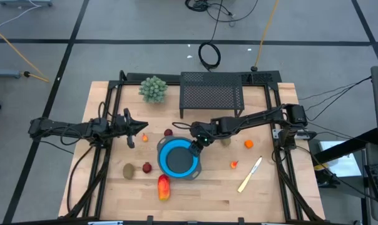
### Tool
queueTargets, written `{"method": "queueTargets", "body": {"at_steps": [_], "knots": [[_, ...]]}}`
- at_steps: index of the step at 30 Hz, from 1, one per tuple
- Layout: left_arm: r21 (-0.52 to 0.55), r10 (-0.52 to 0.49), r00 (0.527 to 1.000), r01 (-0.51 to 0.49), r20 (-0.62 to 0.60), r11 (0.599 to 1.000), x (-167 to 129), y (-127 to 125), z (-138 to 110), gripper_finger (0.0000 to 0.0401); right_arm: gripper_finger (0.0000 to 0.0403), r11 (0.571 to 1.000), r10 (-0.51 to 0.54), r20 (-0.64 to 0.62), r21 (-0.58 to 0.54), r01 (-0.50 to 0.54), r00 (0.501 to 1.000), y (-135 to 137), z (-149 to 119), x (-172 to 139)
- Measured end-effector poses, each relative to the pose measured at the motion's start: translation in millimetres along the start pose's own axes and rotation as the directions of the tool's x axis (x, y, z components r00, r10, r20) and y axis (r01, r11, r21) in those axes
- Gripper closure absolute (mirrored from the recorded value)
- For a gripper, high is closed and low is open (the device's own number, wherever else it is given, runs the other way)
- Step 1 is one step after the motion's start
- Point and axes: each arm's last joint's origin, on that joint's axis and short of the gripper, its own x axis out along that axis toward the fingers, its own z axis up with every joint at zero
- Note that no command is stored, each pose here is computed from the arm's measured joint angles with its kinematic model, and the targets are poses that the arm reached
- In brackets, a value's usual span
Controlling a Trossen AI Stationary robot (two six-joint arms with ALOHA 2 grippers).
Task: Pick & Place Fruit
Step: Put the blue strainer bowl on the shelf
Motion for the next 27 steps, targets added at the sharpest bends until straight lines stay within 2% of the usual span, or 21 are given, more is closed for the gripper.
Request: {"method": "queueTargets", "body": {"at_steps": [7,16,19,22,27], "knots": [[0.105,0.0,1.0,0.0,0.001,0.995,0.0,0.0,0.1,0.0382,0.0289,0.999,0.023,0.005,0.029,-0.023,1.0,-6.6,-6.3,7.9],[0.108,0.0,1.0,0.0,0.001,0.994,0.0,0.0,0.2,0.0382,0.0388,0.998,0.063,0.041,0.03,-0.064,0.997,-5.6,-5.1,10.1],[0.101,-0.001,1.0,0.001,0.001,0.995,0.0,0.0,0.1,0.0382,0.0387,0.997,0.074,0.053,0.023,-0.075,0.996,-4.3,-4.2,9.9],[0.05,-0.002,1.0,0.002,0.001,0.999,0.0,-0.1,0.1,0.0382,0.0377,0.995,0.095,0.046,0.036,-0.096,0.994,-3.5,-3.7,9.7],[0.003,-0.002,1.0,0.002,0.001,1.0,0.0,-0.1,0.1,0.0382,0.0392,0.986,0.164,0.038,0.023,-0.165,0.986,1.0,-1.9,5.4]]}}
